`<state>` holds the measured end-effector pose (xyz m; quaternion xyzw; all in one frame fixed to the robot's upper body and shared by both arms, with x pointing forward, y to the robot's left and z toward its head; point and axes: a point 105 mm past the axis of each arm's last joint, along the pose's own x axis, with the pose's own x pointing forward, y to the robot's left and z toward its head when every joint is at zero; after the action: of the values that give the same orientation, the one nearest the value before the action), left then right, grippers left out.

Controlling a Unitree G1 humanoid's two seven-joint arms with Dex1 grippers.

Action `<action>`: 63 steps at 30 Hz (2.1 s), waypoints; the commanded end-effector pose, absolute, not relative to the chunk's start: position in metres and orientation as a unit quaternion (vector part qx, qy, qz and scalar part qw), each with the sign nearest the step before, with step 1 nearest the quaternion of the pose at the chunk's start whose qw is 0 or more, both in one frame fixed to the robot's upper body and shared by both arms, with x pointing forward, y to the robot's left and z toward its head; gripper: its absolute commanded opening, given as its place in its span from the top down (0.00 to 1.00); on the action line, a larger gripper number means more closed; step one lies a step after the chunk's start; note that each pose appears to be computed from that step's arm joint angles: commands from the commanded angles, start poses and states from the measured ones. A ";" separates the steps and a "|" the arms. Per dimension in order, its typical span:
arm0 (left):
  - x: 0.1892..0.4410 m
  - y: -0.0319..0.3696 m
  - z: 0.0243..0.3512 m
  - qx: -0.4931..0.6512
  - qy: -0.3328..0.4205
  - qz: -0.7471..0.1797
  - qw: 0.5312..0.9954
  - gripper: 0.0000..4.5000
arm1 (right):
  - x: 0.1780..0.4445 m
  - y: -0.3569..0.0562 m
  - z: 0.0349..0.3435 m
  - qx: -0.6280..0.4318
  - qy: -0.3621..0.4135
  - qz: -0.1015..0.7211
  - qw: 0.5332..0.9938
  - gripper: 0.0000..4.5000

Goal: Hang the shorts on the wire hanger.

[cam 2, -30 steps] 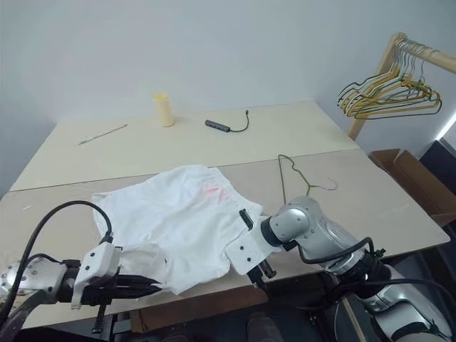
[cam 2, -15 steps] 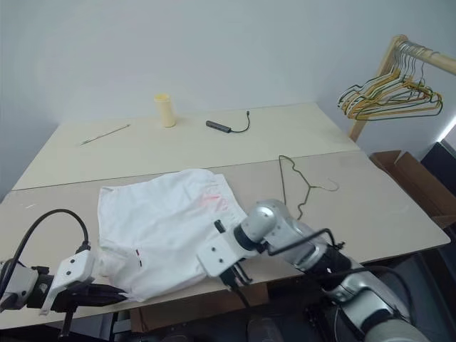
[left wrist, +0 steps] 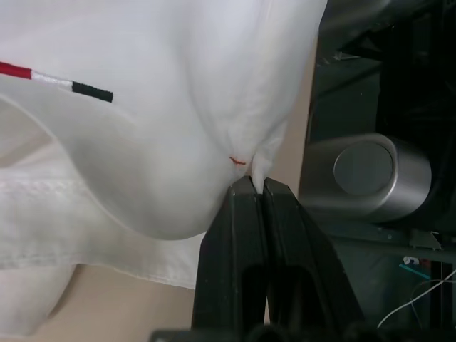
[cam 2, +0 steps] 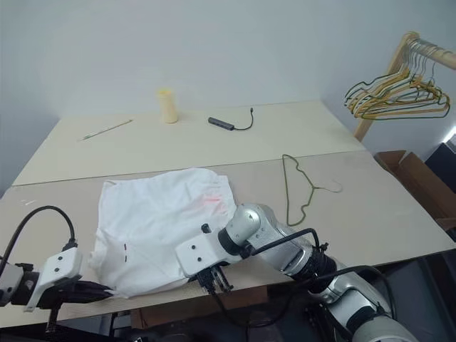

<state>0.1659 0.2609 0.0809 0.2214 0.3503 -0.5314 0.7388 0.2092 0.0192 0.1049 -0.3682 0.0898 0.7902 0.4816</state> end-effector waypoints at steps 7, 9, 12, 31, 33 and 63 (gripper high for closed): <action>0.156 0.248 0.109 0.162 0.310 -0.565 0.747 1.00 | 0.211 0.027 0.120 -0.368 0.072 0.786 0.493 0.61; 0.152 0.244 0.114 0.138 0.301 -0.579 0.745 0.95 | 0.212 0.026 0.120 -0.362 0.077 0.785 0.497 0.45; 0.147 0.239 0.122 0.122 0.288 -0.595 0.741 0.76 | 0.216 0.026 0.128 -0.328 0.085 0.784 0.520 0.21; 0.206 0.204 0.167 0.092 0.105 -0.555 0.820 0.01 | 0.373 -0.109 0.158 -0.167 0.226 0.404 0.871 0.13; 0.207 0.189 0.162 0.103 0.082 -0.578 0.806 0.01 | 0.388 -0.130 0.144 -0.155 0.254 0.321 0.899 0.13; 0.211 0.159 0.161 0.077 0.037 -0.623 0.778 0.01 | 0.399 -0.112 0.054 -0.052 0.342 0.158 0.925 0.13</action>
<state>0.2122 0.1614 0.1559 0.0615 0.0513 -0.6199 0.7806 0.4004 -0.1123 0.0589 -0.0489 0.3273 0.1633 0.9294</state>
